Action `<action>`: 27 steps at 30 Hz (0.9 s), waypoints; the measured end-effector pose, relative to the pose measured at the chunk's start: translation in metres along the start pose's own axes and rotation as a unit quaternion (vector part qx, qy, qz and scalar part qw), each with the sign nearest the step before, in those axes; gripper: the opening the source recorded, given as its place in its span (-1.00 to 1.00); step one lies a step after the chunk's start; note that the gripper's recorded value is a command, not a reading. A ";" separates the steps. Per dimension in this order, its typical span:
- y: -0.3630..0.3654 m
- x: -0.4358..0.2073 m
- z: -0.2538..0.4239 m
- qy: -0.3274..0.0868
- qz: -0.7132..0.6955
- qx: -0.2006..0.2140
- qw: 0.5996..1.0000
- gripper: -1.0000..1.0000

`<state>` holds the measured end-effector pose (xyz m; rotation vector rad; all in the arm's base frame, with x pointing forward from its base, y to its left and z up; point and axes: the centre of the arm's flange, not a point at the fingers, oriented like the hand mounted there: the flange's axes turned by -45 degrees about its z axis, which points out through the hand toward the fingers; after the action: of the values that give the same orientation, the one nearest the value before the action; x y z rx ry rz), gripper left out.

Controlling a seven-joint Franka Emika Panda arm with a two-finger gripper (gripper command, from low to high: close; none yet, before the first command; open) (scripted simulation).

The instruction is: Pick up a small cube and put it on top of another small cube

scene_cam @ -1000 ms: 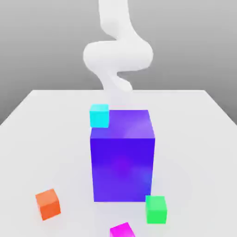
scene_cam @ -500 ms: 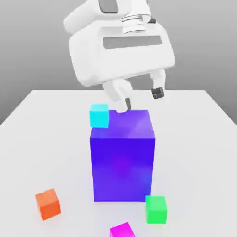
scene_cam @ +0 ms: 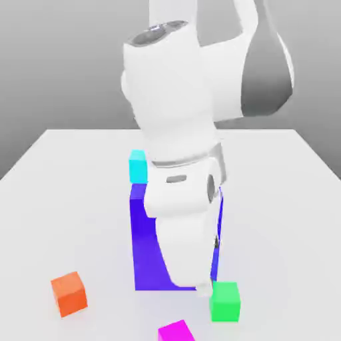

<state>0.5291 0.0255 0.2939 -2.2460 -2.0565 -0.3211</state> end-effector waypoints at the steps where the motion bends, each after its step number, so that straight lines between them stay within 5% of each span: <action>1: -0.001 -0.002 0.009 -0.006 -0.017 0.005 1.000 0.00; 18: -0.023 -0.048 0.149 -0.091 -0.243 0.065 0.963 0.00; 19: -0.024 -0.050 0.156 -0.091 -0.243 0.065 0.963 -1.00; 27: -0.022 -0.047 0.144 -0.091 -0.244 0.065 0.963 -1.00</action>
<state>0.5179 0.0104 0.1418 -1.7251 -2.6271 0.0007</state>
